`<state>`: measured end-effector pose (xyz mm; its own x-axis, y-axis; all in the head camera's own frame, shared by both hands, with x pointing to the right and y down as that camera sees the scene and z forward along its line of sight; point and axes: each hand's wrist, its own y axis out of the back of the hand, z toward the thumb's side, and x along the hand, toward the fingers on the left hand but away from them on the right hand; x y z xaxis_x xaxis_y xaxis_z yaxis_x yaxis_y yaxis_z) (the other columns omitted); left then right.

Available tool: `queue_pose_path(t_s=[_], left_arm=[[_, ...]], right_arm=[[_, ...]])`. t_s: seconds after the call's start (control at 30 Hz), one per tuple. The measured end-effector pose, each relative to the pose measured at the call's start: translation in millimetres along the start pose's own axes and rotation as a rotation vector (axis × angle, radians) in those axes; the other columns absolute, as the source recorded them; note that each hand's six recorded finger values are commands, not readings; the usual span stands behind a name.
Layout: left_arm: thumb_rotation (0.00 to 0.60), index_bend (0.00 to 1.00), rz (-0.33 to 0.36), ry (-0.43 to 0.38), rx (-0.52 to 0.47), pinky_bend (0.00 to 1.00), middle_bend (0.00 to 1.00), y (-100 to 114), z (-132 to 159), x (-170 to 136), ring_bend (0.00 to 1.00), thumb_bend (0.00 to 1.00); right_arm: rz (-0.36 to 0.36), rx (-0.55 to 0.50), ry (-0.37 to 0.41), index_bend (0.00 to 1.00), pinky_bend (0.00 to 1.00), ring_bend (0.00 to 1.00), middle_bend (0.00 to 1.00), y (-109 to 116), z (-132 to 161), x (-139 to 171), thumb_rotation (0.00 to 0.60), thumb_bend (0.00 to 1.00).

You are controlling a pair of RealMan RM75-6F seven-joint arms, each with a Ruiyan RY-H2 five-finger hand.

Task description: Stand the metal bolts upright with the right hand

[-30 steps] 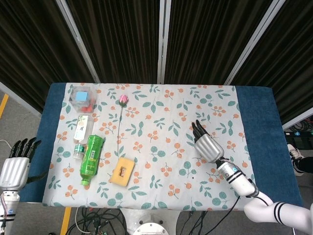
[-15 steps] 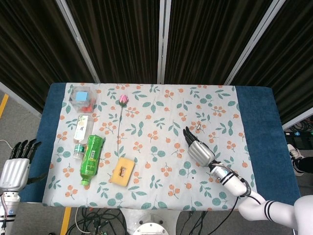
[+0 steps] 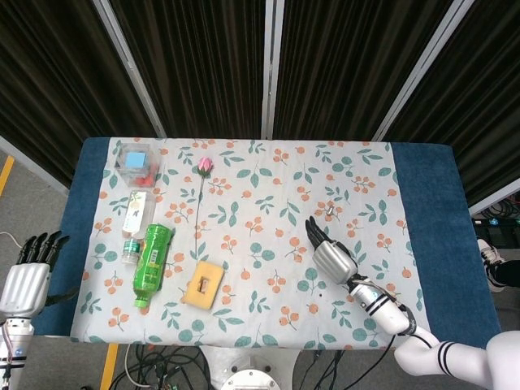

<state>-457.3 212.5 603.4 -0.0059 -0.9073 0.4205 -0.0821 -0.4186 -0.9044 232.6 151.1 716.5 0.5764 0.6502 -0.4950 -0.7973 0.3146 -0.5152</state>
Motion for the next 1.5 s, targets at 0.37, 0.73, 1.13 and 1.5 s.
queue_pose_path(t_s=[0.37, 0.73, 1.13, 1.5], left_arm=[[0.600, 0.13, -0.001, -0.003, 0.001, 0.00, 0.07, -0.4, 0.3, 1.2, 0.00, 0.00], [0.600, 0.13, -0.001, -0.012, 0.004, 0.00, 0.07, -0.1, 2.3, 3.0, 0.00, 0.00], [0.600, 0.13, -0.004, -0.013, 0.004, 0.00, 0.07, -0.2, 3.4, 3.1, 0.00, 0.00], [0.600, 0.13, -0.004, -0.020, 0.007, 0.00, 0.07, -0.1, 5.4, 4.3, 0.00, 0.00]], right_arm=[[-0.003, -0.019, -0.003, 0.41, 0.00, 0.00, 0.14, 5.8, 3.3, 7.4, 0.600, 0.40], [0.018, -0.033, -0.005, 0.41, 0.00, 0.00, 0.14, 6.1, 0.4, 15.9, 0.600, 0.40], [0.044, -0.058, -0.008, 0.41, 0.00, 0.00, 0.14, 3.8, -2.0, 19.5, 0.600, 0.40], [0.072, -0.074, -0.011, 0.41, 0.00, 0.00, 0.14, -0.9, -2.2, 24.7, 0.600, 0.40]])
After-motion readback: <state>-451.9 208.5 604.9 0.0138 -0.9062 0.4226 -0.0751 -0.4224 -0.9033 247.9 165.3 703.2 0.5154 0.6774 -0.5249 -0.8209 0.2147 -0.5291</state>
